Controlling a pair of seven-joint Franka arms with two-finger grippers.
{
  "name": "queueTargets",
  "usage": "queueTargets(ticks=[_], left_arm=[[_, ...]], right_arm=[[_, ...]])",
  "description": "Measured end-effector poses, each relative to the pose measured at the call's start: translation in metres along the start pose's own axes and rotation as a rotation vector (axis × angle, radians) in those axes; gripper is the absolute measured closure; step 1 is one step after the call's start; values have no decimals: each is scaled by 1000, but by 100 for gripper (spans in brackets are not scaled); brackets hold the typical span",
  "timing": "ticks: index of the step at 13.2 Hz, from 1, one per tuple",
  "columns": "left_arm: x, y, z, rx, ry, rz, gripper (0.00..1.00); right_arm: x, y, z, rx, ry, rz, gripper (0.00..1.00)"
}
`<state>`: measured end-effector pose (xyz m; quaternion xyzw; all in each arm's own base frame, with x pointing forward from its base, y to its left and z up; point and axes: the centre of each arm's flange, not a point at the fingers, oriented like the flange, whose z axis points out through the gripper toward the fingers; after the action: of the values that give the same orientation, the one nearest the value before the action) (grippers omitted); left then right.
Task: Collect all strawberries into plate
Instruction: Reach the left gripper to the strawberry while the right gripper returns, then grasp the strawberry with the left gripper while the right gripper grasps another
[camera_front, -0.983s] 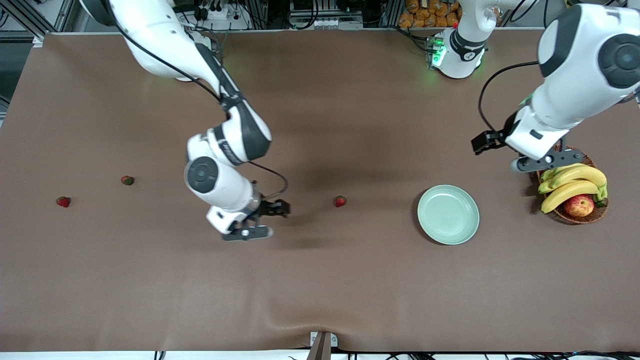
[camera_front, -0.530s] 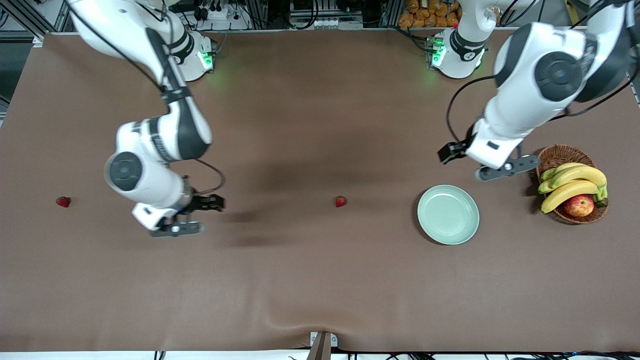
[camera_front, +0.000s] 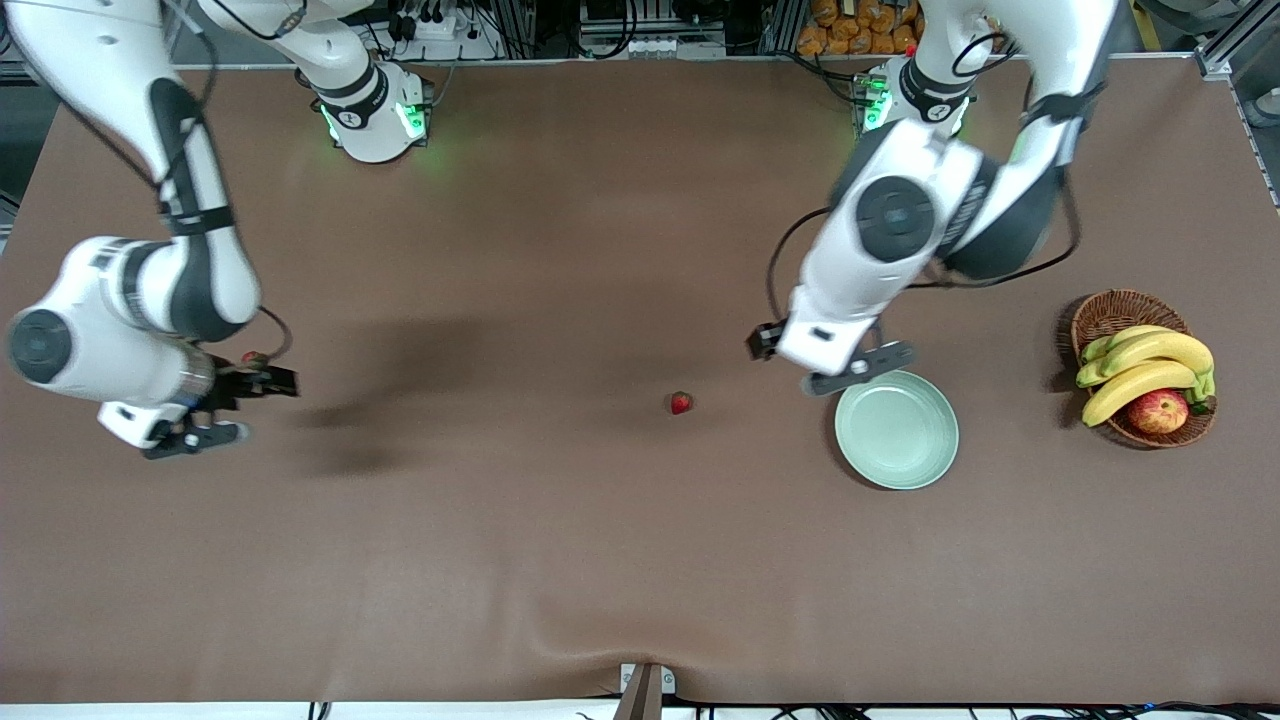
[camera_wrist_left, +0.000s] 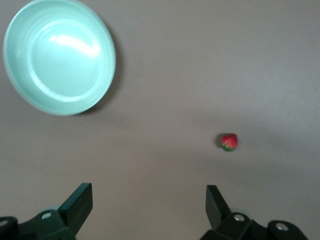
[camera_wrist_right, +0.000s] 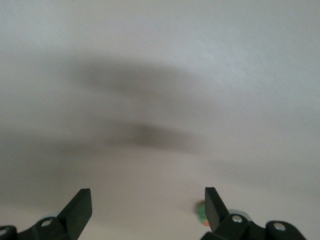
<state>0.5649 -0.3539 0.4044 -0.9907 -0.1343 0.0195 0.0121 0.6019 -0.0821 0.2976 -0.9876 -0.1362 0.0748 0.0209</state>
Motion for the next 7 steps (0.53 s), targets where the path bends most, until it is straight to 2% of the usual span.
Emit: queueTargets(ticks=[1,3,7], left_arm=[[-3,21,12,16,33,45,0],[-15,65,43,0,74,122,0],[-17,100,117,-55,89,272,0]], right_arm=[[-10,18,2,-14,-14,-49,0],[-23,38,4,-38,-38,-143,0],[-44,56,26,-39,-68,-283,0]])
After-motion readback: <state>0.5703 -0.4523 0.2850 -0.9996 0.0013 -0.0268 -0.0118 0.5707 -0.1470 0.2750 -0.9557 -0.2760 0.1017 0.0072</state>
